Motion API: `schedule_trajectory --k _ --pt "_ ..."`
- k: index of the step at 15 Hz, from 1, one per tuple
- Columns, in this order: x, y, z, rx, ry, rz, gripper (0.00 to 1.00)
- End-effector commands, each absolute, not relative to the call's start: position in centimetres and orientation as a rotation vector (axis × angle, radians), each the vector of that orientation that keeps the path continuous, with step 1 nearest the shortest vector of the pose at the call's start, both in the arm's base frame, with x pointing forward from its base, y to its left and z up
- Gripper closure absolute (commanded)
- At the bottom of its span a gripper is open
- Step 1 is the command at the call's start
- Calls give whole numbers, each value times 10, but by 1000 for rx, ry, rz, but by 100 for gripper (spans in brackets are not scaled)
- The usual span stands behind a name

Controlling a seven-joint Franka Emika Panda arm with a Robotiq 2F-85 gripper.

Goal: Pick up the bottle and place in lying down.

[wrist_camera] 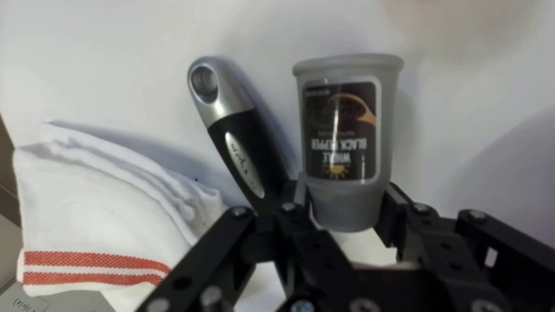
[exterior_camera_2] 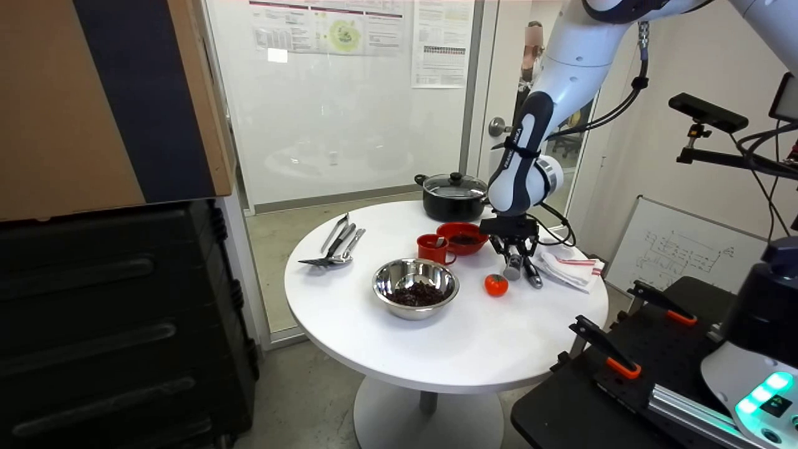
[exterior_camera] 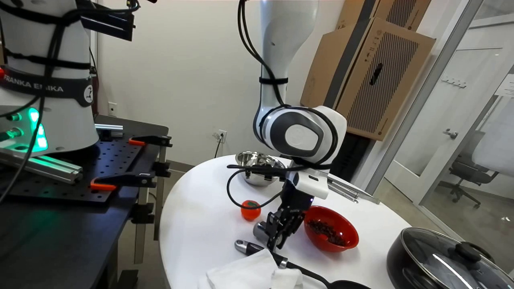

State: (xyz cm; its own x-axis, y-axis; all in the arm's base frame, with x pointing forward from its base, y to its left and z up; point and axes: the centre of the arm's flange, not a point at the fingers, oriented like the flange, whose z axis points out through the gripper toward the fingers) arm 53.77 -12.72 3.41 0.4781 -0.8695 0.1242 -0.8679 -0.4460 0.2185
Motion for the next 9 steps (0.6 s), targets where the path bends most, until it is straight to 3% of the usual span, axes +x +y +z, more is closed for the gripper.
schedule_trajectory --k 1,5,6,9 --pt "557 -132 16 2444 -1479 -33 91" --pt "565 -132 10 2424 -1477 -38 89" --pt "567 -132 9 2422 -1474 -41 50" --pt "568 -133 13 2422 -1468 -46 39"
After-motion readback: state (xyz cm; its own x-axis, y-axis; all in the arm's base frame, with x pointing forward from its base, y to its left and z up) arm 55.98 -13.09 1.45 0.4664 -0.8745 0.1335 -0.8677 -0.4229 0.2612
